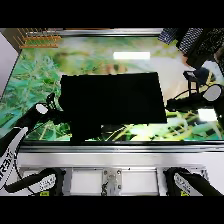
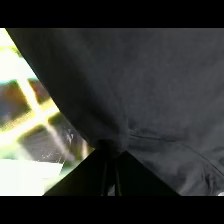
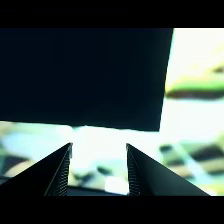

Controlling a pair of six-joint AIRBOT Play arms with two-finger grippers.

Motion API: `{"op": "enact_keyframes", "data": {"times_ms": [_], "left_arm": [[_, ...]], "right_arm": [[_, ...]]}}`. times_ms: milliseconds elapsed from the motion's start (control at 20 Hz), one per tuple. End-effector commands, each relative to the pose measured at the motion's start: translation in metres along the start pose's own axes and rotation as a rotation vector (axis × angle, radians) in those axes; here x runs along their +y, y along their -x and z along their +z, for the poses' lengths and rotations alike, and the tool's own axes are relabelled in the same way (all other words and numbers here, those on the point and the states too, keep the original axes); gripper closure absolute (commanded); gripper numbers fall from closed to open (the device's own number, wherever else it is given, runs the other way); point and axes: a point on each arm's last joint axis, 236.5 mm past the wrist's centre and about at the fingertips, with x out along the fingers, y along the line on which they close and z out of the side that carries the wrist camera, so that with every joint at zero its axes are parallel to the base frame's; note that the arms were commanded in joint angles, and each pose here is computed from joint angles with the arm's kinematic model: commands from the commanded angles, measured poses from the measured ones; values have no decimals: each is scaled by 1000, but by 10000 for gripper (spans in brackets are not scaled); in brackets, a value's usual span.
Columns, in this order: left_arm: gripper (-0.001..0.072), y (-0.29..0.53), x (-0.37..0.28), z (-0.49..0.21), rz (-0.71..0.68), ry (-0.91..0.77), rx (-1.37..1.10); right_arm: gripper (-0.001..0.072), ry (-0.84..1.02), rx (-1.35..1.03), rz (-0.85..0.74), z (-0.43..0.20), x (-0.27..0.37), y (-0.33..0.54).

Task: Fold the clothes and pants, and hang the long-sleeved shirts on hangers.

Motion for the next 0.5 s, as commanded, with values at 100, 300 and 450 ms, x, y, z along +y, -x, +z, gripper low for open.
{"op": "enact_keyframes", "data": {"times_ms": [100, 300, 450], "left_arm": [[700, 2, 4, -5, 2, -34, 28], [700, 2, 4, -3, 2, -33, 21], [700, 2, 4, -3, 3, -33, 17]], "right_arm": [[230, -519, 99, 14, -69, -58, -53], [106, -830, -32, 162, -71, -53, -91], [107, -837, -117, 138, -63, -55, -104]]}}
